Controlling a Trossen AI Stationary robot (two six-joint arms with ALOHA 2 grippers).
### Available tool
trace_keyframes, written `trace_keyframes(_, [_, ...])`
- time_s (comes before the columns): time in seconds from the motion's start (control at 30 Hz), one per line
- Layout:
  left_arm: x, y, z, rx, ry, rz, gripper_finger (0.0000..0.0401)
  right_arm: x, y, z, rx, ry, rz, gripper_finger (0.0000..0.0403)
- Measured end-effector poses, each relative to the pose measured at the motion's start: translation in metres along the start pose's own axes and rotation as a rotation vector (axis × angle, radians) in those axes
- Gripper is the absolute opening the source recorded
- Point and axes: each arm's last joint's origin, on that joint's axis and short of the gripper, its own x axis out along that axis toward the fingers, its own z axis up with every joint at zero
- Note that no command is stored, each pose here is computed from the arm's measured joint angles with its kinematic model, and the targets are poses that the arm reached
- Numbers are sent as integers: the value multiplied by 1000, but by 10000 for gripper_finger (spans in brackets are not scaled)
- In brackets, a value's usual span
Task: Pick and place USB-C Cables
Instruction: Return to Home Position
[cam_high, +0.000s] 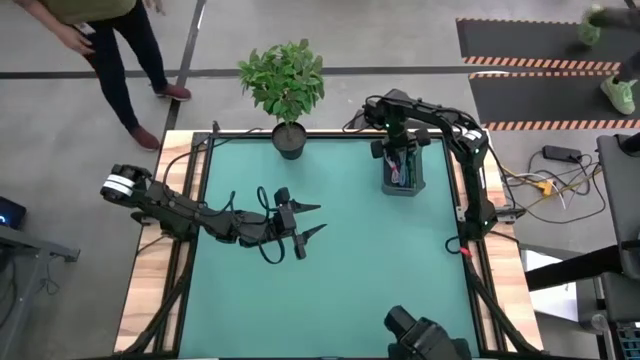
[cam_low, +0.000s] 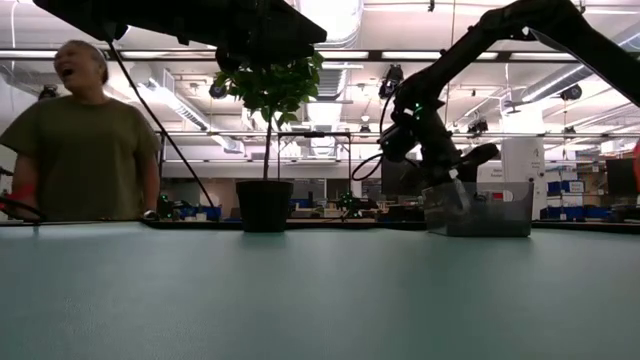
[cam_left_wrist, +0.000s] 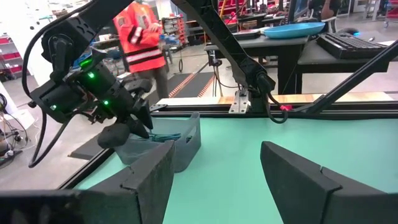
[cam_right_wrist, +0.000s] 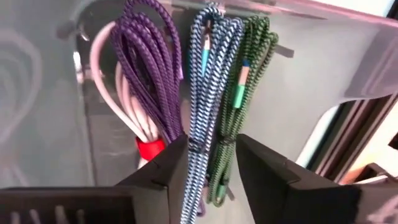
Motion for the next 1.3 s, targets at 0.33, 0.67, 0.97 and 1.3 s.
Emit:
trace_keyframes(0.33, [0, 0, 0, 0, 0, 0, 222, -31, -14, -25, -42, -37, 21, 141])
trace_keyframes(0.67, [-5, -2, 5, -7, -13, -13, 222, -84, 7, -126, -344, -467, 67, 118])
trace_keyframes(0.97, [-33, -2, 23, 75, 32, -91, 222, -55, 41, -259, -1055, -921, 463, 89])
trace_keyframes(1.3, [-109, 22, 8, 247, 386, -254, 221, 39, 13, -339, -1481, -1452, 989, 42])
